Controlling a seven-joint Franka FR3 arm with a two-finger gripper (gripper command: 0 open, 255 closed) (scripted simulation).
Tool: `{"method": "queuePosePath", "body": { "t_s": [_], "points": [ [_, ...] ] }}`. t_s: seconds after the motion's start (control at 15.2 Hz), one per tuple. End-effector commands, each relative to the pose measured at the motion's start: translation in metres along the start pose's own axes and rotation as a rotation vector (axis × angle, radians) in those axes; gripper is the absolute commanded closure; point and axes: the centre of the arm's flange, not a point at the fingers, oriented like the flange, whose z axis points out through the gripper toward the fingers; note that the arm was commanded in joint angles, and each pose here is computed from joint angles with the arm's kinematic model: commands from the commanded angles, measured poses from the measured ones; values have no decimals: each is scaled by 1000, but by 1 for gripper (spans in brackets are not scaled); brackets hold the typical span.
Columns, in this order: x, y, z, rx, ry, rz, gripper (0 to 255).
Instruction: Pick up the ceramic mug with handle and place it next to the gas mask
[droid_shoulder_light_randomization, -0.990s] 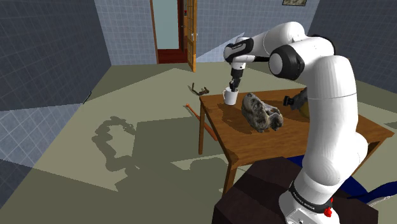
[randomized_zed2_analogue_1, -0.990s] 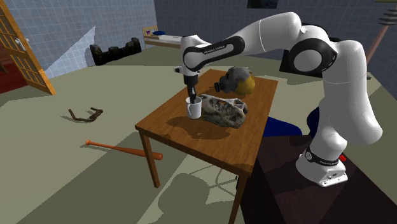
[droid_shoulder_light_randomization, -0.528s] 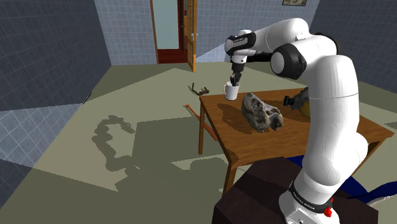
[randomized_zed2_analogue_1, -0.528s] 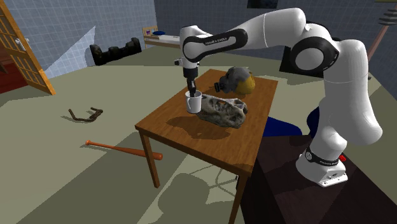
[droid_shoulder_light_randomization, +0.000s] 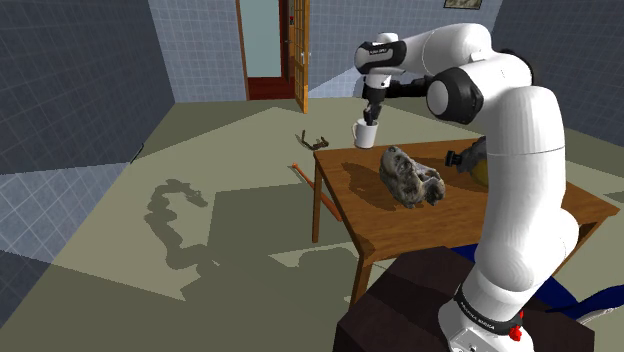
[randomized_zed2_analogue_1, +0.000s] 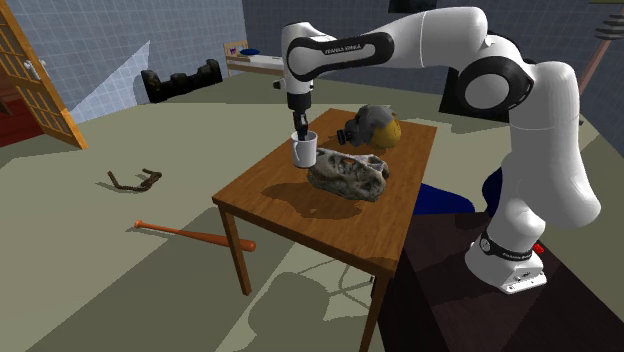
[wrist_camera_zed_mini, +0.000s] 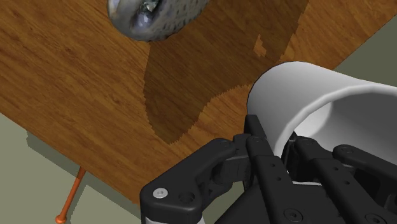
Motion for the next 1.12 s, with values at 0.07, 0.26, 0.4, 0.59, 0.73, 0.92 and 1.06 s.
{"method": "queuePosePath", "body": {
  "t_s": [0.07, 0.26, 0.4, 0.59, 0.73, 0.92, 1.06],
  "points": [
    [0, -1, -16, 0, 0, 0, 255],
    [0, -2, -32, 0, 0, 0, 255],
    [0, -3, -42, 0, 0, 0, 255],
    [0, -4, -58, 0, 0, 0, 255],
    [0, -5, -69, 0, 0, 0, 255],
    [-1, -6, -84, 0, 0, 0, 255],
    [-1, -6, -94, 0, 0, 0, 255]
  ]
}}
